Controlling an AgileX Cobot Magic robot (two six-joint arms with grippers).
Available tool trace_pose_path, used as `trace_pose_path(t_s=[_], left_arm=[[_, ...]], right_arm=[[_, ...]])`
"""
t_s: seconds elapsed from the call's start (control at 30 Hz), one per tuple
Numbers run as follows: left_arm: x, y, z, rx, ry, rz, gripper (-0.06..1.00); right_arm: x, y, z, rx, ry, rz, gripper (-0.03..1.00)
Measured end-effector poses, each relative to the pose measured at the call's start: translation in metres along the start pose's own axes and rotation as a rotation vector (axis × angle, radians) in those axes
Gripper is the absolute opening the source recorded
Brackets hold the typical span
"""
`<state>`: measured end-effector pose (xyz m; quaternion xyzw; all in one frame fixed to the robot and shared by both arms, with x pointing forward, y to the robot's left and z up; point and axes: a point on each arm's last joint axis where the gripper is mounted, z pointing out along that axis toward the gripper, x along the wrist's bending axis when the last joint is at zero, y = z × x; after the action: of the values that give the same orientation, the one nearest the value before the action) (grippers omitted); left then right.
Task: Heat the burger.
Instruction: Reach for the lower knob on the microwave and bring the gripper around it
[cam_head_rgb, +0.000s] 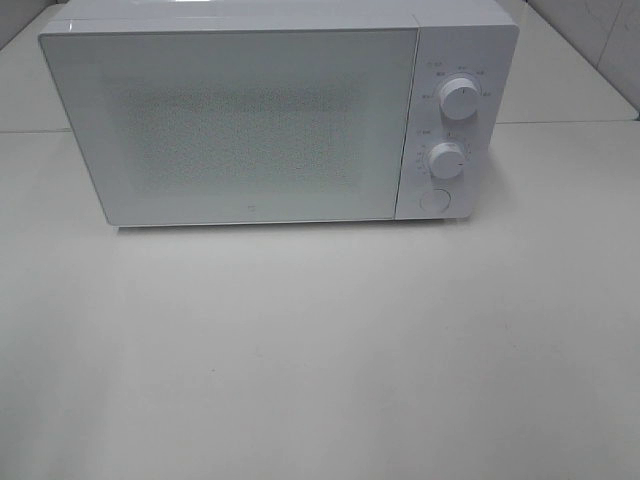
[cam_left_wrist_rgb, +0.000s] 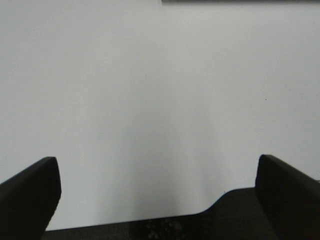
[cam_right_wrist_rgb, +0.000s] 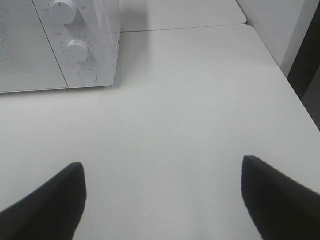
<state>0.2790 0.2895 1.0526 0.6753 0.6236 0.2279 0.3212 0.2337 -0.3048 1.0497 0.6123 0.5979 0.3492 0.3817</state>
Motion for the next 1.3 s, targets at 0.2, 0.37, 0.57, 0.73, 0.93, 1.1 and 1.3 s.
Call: trace_pose_path(t_s=[0.2, 0.37, 0.57, 0.73, 0.93, 1.1, 1.3], left_arm=[[-0.001, -0.008, -0.012, -0.088, 0.000, 0.007, 0.97], [-0.001, -0.015, -0.022, -0.164, 0.010, 0.004, 0.97], [-0.002, -0.023, -0.031, -0.250, 0.070, -0.033, 0.97], [-0.003, -0.031, -0.037, -0.312, 0.077, -0.030, 0.97], [-0.003, -0.031, -0.037, -0.312, 0.080, -0.028, 0.97], [-0.003, -0.031, -0.037, -0.312, 0.080, -0.028, 0.97], [-0.003, -0.031, -0.037, -0.312, 0.080, -0.028, 0.97]], right_arm=[[0.000, 0.000, 0.000, 0.000, 0.000, 0.000, 0.76], [0.000, 0.000, 0.000, 0.000, 0.000, 0.000, 0.76], [0.000, 0.000, 0.000, 0.000, 0.000, 0.000, 0.76], [0.000, 0.000, 0.000, 0.000, 0.000, 0.000, 0.76], [0.000, 0.000, 0.000, 0.000, 0.000, 0.000, 0.76], [0.000, 0.000, 0.000, 0.000, 0.000, 0.000, 0.76], [0.000, 0.000, 0.000, 0.000, 0.000, 0.000, 0.76]])
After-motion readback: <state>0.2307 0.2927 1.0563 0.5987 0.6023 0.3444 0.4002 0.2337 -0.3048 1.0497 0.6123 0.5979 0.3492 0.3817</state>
